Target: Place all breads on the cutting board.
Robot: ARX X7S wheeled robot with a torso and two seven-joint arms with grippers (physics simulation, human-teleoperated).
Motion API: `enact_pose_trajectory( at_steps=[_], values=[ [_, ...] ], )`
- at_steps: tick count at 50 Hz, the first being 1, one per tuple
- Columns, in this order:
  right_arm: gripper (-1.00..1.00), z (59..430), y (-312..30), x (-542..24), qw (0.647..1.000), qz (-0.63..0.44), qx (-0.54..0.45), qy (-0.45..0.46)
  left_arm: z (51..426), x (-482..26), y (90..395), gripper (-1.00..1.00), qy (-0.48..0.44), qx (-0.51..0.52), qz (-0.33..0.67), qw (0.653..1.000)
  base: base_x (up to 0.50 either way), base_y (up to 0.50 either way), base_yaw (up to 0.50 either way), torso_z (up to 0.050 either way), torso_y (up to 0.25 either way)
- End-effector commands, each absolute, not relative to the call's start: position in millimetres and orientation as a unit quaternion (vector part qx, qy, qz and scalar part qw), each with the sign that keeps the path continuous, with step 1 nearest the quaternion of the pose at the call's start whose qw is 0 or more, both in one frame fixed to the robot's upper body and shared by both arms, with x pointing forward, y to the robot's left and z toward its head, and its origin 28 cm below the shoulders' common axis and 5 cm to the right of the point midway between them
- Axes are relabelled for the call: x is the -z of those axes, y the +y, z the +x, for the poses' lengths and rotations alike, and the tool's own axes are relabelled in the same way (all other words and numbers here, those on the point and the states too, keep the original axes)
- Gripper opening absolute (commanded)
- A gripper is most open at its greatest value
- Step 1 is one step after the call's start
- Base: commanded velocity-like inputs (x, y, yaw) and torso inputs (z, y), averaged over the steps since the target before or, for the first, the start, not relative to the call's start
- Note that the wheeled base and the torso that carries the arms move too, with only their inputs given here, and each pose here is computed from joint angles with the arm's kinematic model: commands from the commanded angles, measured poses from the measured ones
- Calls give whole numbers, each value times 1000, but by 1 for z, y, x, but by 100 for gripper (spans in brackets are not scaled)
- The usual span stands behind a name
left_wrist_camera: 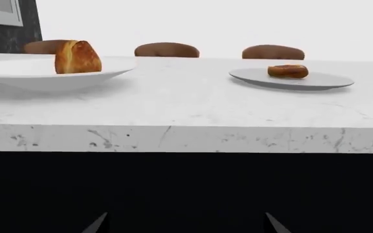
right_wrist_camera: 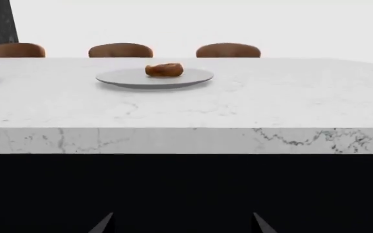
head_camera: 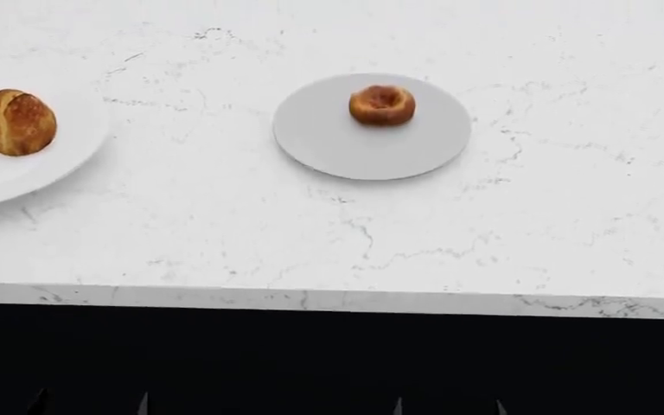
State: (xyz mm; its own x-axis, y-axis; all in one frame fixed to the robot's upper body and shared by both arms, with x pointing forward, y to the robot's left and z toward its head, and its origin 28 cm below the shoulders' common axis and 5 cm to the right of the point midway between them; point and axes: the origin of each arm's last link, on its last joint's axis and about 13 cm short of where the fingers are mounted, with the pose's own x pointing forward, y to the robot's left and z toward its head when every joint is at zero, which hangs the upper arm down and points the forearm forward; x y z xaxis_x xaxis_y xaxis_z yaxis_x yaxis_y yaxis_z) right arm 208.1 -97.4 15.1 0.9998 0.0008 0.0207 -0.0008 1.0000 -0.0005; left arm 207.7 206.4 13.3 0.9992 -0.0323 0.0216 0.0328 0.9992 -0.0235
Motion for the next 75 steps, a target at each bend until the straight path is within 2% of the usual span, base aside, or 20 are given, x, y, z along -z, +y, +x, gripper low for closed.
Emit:
enact_pose_trajectory(
  at_steps=[1, 14, 18, 35, 44, 47, 64, 75],
  values=[
    [100, 209, -97, -15, 1000, 4, -2, -13, 209, -12, 206, 100, -7, 16, -16, 1000, 0, 0, 0, 50, 0],
    [100, 208, -96, -15, 1000, -2, -10, -15, 207, -14, 206, 100, -15, 15, -17, 1000, 0, 0, 0, 50, 0],
    [100, 206, -96, -17, 1000, -7, -12, -26, 206, -14, 206, 100, -19, 14, -15, 1000, 0, 0, 0, 0, 0],
    [100, 206, -96, -18, 999, -4, -14, -31, 206, -13, 205, 100, -24, 13, -5, 1000, 0, 497, 0, 0, 0],
    [100, 203, -97, -22, 1000, 6, -15, -14, 205, -17, 206, 100, -16, 13, -4, 1000, 0, 12, 0, 0, 0],
    [100, 197, -97, -42, 1000, 13, -15, -17, 204, -24, 207, 100, 1, 6, -1, 1000, 0, 0, 0, 0, 0],
    [100, 195, -128, -199, 995, -56, -11, -77, 209, -205, 222, 100, -13, 40, 26, 999, 0, 0, 0, 0, 0],
    [100, 201, -134, -254, 992, -85, -27, -91, 207, -264, 233, 100, -41, 36, 31, 998, 0, 0, 0, 0, 0]
  ],
)
